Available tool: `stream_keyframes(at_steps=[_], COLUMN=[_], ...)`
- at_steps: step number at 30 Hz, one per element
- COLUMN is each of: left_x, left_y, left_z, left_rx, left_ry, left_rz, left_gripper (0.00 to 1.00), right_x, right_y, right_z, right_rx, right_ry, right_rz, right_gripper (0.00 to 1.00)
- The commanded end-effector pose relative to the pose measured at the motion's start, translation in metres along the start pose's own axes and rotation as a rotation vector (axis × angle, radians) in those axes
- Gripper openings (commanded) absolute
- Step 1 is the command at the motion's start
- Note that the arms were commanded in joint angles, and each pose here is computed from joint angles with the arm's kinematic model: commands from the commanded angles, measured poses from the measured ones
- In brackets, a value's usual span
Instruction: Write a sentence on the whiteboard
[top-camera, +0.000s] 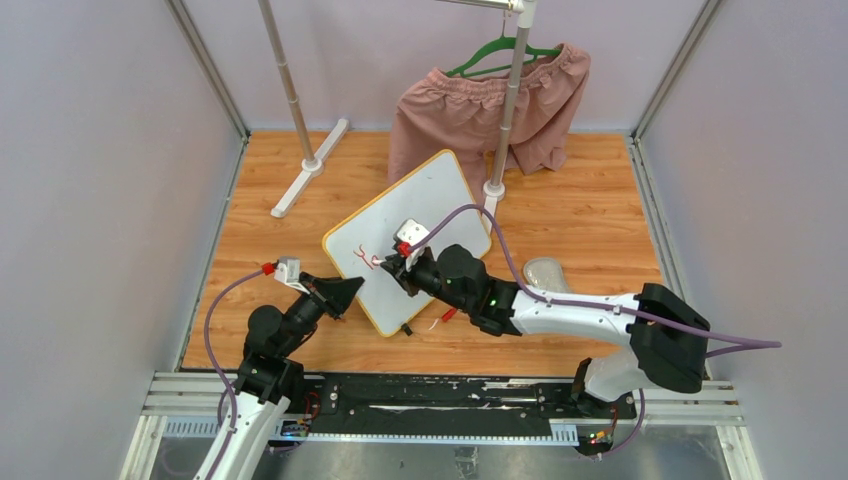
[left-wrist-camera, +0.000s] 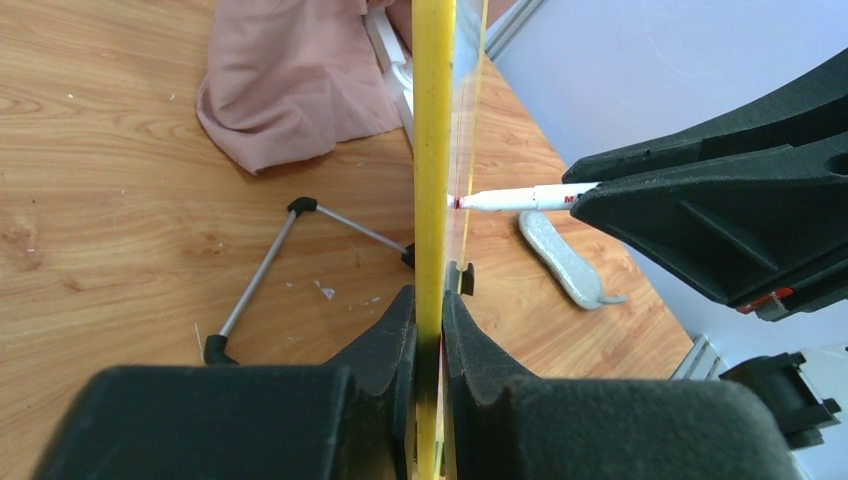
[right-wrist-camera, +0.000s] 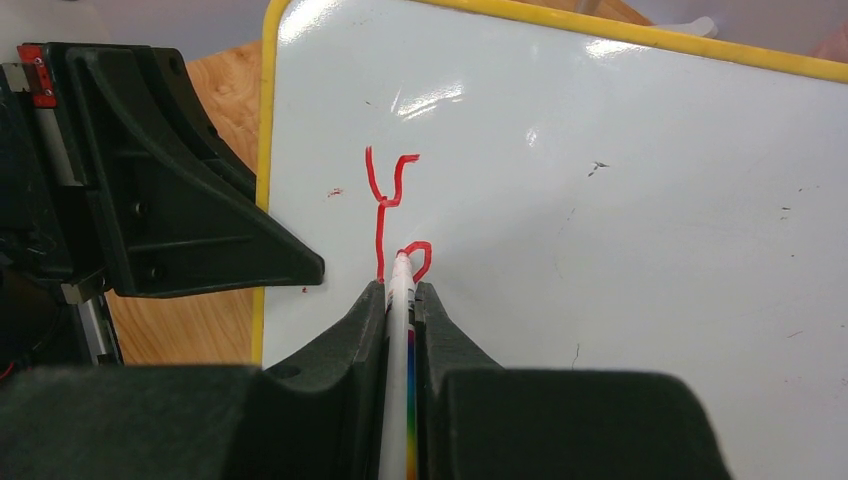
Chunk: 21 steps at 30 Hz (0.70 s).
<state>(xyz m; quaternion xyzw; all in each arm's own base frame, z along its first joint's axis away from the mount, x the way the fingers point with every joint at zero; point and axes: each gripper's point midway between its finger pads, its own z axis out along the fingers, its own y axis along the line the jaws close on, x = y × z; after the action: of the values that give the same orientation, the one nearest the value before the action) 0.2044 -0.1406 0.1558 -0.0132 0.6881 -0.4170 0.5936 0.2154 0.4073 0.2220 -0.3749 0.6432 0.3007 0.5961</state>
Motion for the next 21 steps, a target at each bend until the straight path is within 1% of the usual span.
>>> stream_keyframes(at_steps=[1, 5, 7, 12, 21], left_x=[0.022, 0.022, 0.022, 0.023, 0.023], left_y=[0.022, 0.021, 0.021, 0.021, 0.021], left_z=[-0.005, -0.005, -0.005, -0.005, -0.005], left_rx=[-0.054, -0.052, -0.052, -0.052, -0.047], left_ry=[0.05, 0.051, 0.051, 0.052, 0.052], left_rz=[0.043, 0.044, 0.044, 0.043, 0.045], left_gripper=[0.0, 0.0, 0.0, 0.0, 0.0], right_x=[-0.013, -0.038, -0.044, -0.041, -0.025], right_y=[-0.004, -0.017, -0.023, -0.031, -0.027], right_z=[-0.009, -0.019, -0.021, -0.018, -0.008], right_rx=[0.026, 0.068, 0.076, 0.081, 0.06], right_ry=[-0.032, -0.092, -0.102, -0.083, -0.051], right_rz=[0.009, -0.001, 0.001, -0.01, -0.001], right_gripper=[0.0, 0.0, 0.0, 0.0, 0.0])
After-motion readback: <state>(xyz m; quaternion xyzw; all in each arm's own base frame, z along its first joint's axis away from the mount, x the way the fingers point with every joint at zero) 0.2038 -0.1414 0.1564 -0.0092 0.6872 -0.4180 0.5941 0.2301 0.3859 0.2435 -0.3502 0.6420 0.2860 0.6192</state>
